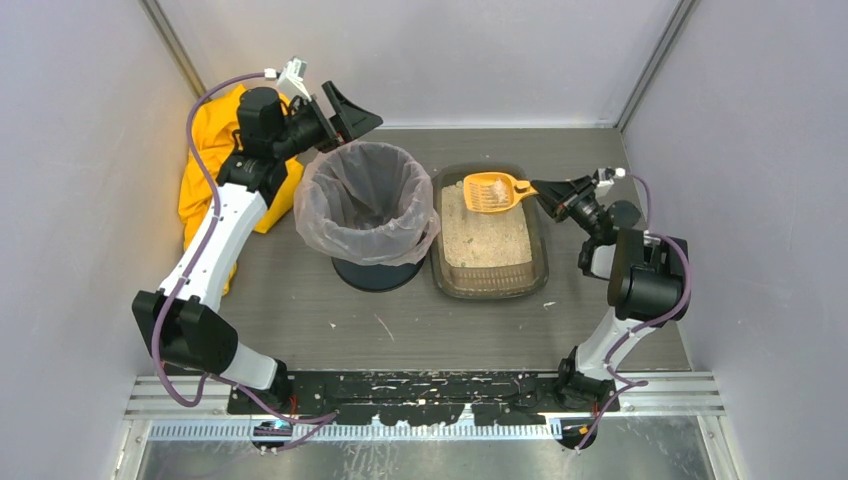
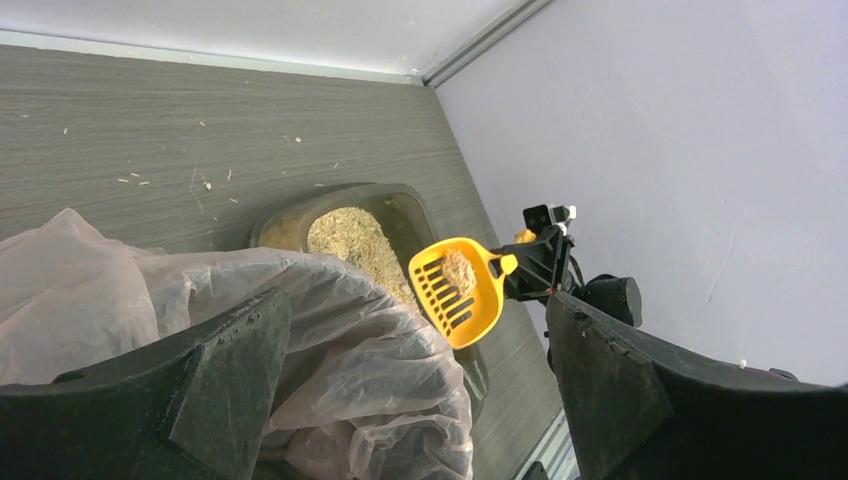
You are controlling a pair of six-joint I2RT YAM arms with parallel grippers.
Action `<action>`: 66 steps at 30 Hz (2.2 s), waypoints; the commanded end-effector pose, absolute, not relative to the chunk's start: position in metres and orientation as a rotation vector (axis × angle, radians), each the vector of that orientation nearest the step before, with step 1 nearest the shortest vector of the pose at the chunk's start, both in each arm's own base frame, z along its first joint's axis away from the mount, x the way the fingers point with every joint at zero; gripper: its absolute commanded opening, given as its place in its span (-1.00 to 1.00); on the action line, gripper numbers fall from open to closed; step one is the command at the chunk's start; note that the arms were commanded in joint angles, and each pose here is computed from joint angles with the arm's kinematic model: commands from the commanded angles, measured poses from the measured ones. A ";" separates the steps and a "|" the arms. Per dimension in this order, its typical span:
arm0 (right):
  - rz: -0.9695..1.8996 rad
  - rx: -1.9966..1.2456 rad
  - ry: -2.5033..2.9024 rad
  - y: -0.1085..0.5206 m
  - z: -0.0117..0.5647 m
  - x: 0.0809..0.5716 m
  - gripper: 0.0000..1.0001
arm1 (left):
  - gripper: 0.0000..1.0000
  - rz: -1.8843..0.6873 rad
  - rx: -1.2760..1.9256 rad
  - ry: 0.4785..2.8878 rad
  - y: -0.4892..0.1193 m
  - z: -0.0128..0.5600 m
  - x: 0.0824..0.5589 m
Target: Clean the litter box
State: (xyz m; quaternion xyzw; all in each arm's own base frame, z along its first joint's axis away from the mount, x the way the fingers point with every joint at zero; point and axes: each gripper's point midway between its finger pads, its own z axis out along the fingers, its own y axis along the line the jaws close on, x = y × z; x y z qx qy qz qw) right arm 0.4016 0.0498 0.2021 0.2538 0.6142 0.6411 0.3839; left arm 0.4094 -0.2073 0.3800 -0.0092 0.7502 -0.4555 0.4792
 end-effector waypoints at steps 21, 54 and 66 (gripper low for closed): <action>1.518 0.264 1.587 0.118 0.355 0.408 -0.99 | 0.96 -1.108 0.050 1.762 -0.209 0.400 0.393; 0.907 -0.530 1.933 0.302 0.400 0.399 -0.99 | 0.97 -0.874 0.111 1.776 -0.186 0.414 0.387; 1.069 -0.227 1.697 0.226 0.476 0.414 -0.99 | 0.97 -0.908 0.090 1.790 -0.192 0.407 0.396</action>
